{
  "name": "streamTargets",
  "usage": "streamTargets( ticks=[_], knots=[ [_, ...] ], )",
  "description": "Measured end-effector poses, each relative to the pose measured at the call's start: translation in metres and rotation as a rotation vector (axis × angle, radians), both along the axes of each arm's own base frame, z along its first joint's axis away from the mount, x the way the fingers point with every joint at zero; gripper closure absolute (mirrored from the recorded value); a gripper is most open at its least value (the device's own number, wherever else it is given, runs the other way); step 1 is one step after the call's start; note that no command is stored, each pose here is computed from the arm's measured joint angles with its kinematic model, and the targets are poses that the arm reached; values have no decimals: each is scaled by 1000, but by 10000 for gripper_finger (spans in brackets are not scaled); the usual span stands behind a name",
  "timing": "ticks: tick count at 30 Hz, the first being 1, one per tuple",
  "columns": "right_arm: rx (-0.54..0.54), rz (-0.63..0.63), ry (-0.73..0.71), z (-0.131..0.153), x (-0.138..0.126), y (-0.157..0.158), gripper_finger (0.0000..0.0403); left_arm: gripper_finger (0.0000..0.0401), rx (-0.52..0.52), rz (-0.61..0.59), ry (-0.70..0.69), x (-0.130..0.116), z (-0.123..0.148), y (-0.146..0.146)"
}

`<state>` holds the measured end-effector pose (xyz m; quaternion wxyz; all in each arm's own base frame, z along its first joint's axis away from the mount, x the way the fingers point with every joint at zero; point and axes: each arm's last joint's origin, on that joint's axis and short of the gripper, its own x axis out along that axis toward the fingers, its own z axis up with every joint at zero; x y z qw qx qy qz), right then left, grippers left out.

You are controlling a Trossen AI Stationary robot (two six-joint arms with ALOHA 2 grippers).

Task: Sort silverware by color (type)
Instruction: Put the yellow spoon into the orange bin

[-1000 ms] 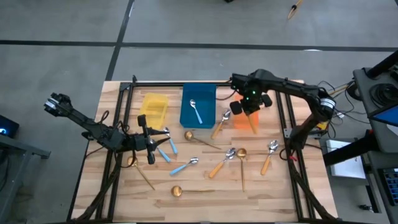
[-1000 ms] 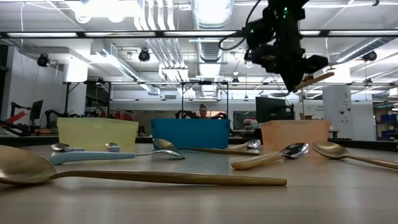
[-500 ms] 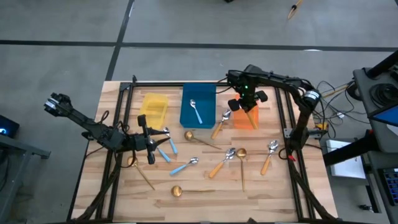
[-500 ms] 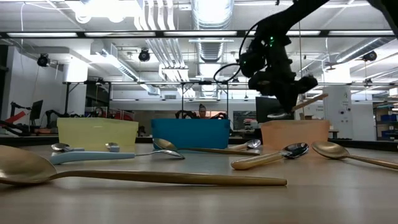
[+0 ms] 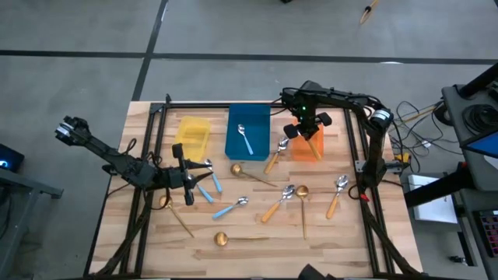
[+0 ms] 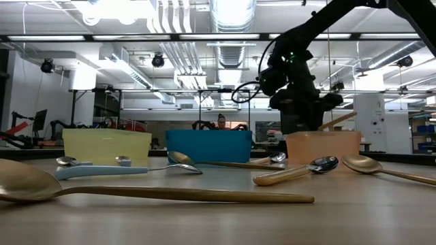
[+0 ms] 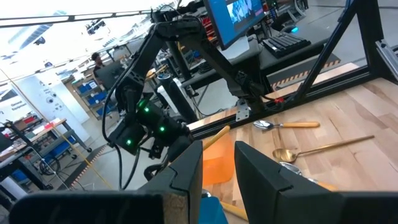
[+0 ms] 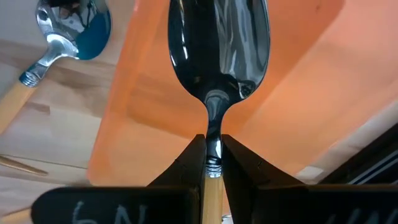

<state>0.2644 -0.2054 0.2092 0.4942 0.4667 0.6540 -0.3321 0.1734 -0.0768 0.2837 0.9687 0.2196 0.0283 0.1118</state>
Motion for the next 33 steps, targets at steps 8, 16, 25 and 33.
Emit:
streamTargets(
  ticks=[8,16,25,33],
  knots=[
    [-39,42,47,-6,-1,-4,374,326,0,0,1,0,0,0],
    [-60,58,18,-10,3,-7,374,326,1,0,1,0,0,0],
    [-89,72,0,-11,5,-10,374,326,3,0,6,0,-1,0],
    [-102,75,5,-11,5,-10,374,326,3,0,5,0,-1,0]
  ],
)
